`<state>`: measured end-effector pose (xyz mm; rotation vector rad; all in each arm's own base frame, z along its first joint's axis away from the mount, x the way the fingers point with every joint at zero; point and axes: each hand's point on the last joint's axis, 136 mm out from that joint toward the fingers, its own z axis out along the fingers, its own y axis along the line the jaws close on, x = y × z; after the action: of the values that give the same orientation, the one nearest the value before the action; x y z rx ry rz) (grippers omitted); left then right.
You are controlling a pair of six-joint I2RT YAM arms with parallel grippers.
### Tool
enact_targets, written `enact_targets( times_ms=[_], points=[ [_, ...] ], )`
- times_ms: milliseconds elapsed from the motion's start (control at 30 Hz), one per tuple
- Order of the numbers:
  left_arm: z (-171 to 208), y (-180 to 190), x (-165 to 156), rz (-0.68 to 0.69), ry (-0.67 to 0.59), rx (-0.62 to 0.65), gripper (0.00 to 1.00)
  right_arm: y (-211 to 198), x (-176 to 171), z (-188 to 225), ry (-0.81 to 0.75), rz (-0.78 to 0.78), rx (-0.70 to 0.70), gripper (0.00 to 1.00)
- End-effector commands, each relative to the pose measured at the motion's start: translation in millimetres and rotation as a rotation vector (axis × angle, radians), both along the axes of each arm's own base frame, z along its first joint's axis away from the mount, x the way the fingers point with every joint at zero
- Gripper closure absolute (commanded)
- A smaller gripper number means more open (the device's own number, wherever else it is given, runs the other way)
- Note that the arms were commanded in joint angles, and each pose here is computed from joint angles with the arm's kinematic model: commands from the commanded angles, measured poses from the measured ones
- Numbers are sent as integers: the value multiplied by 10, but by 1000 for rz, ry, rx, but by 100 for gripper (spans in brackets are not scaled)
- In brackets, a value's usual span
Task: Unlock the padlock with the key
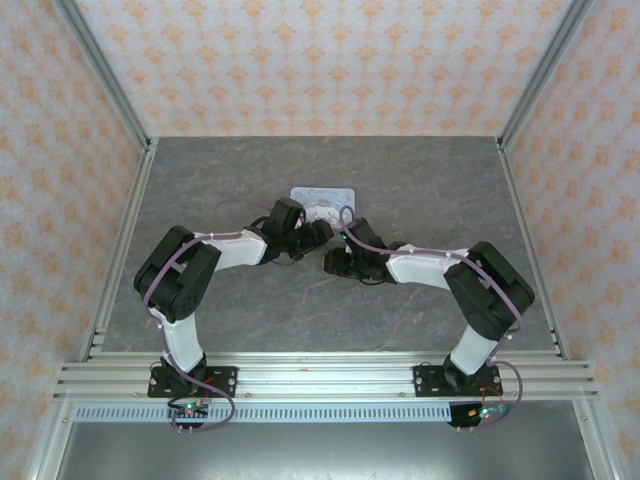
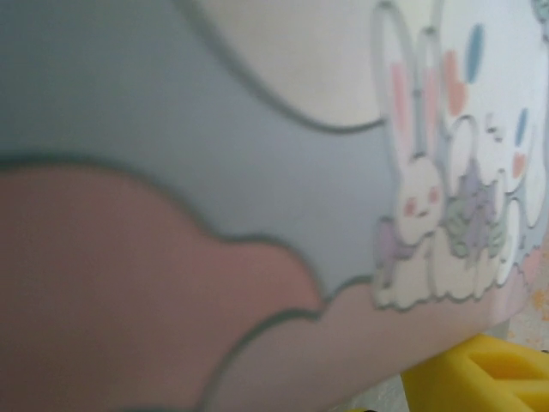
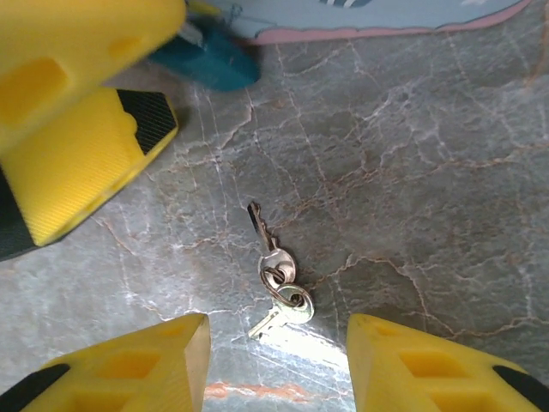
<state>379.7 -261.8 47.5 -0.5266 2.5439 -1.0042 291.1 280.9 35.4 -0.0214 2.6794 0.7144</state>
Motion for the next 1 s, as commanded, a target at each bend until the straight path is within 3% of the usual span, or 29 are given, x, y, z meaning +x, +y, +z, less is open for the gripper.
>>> enact_targets(
  times_ms=[0, 433, 633, 800, 967],
  points=[
    [212, 100, 20, 50, -27, -42, 22, -39, 36, -33, -19, 37, -98, 55],
    [429, 351, -99, 167, -21, -110, 18, 115, -23, -224, -41, 206, -319, 56],
    [462, 392, -152, 184, -26, -128, 18, 112, -40, -333, -38, 226, -373, 62],
    [462, 406, -186, 191, -24, -137, 18, 115, -10, -407, -35, 220, -388, 74],
    [466, 419, -217, 194, -21, -142, 18, 147, 20, -462, -42, 216, -376, 100]
  ],
)
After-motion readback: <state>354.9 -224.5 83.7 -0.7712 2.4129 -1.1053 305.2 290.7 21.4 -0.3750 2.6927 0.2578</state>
